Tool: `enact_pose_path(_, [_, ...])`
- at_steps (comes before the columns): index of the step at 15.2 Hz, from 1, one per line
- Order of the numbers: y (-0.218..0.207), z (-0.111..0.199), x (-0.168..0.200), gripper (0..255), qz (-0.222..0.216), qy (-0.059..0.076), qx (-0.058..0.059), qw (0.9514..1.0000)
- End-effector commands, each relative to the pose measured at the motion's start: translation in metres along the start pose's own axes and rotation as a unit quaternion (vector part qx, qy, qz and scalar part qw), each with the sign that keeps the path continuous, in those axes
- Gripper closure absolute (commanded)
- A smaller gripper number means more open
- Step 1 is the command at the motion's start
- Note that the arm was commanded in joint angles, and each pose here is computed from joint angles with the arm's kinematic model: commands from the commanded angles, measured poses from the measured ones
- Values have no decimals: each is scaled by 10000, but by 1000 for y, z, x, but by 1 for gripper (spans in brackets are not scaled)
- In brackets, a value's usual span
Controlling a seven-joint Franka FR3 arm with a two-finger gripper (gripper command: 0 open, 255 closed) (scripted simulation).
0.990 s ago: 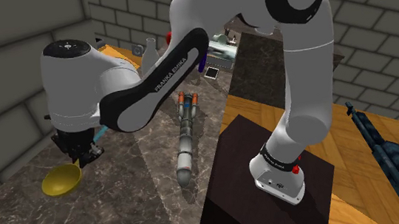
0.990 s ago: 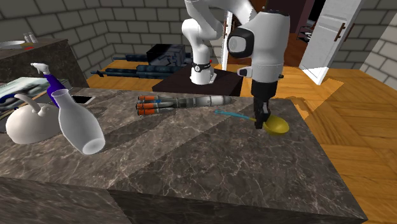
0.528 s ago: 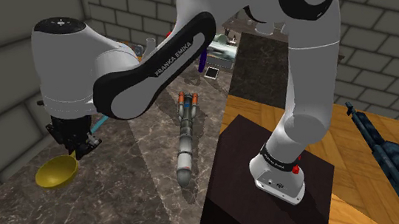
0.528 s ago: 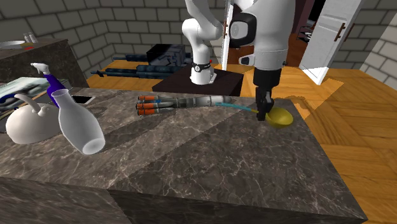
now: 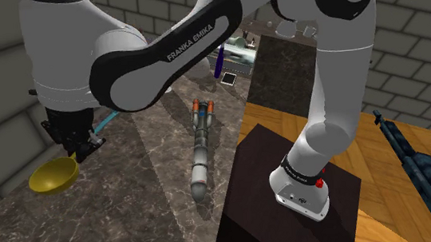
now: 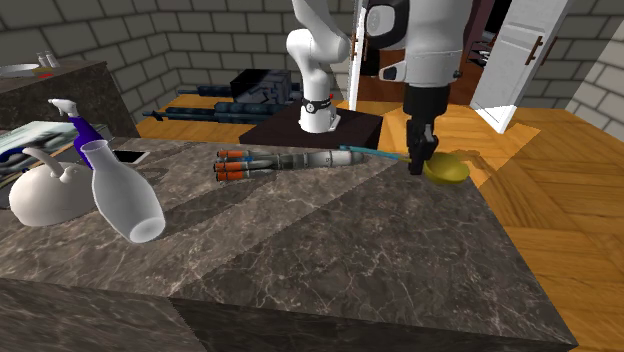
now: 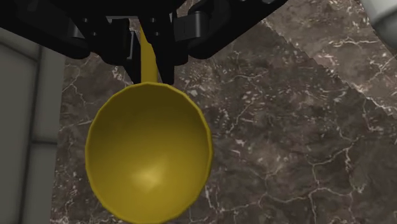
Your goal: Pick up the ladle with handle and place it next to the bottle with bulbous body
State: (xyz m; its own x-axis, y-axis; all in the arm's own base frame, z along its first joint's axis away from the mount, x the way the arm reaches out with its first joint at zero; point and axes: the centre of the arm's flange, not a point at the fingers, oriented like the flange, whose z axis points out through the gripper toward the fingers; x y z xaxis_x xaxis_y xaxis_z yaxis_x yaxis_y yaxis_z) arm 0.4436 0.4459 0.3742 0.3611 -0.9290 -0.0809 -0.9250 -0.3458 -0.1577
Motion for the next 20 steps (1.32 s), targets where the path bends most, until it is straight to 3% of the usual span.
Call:
enact_pose_path(1, [-1,-11,-1,255,-1,0,-2,10000])
enact_pose_path(20, [-17,-109,-9,255,-1,0,-2,10000])
